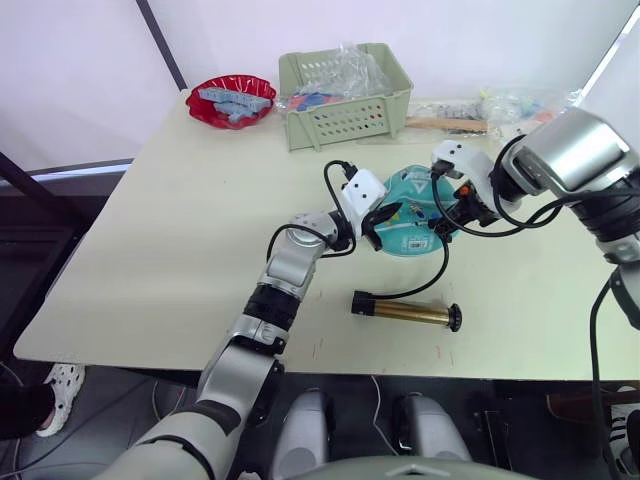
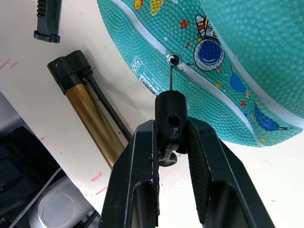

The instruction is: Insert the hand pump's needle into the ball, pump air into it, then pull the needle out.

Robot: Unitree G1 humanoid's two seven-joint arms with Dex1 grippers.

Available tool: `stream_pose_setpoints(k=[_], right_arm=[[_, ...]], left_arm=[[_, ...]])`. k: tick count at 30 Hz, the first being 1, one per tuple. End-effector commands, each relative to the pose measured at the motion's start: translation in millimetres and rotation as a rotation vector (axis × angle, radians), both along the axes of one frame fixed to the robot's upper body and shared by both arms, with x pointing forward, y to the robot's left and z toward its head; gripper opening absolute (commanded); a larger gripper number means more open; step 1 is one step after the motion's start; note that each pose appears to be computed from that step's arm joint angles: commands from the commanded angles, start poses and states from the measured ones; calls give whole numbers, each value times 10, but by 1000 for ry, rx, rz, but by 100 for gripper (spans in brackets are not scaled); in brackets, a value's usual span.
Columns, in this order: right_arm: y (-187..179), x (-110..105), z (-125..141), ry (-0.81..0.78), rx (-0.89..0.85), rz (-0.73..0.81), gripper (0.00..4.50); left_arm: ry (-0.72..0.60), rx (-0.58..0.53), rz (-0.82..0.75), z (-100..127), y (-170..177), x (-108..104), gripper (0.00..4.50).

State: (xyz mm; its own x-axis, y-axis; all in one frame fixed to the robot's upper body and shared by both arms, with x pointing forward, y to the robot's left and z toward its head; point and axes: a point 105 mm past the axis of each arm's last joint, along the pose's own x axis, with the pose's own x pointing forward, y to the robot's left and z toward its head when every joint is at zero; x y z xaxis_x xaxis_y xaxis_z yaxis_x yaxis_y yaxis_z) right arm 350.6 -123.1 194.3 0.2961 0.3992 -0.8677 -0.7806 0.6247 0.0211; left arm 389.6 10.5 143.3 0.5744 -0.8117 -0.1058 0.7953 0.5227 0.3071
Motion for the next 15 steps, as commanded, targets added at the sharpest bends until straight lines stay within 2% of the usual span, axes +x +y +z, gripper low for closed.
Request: stream_pose_setpoints(k=[1, 15], right_arm=[[24, 36, 215, -71, 42, 12, 32], [10, 69, 176, -73, 45, 10, 32]], left_arm=[[41, 31, -26, -151, -76, -56, 5], [47, 27, -25, -154, -82, -57, 5]])
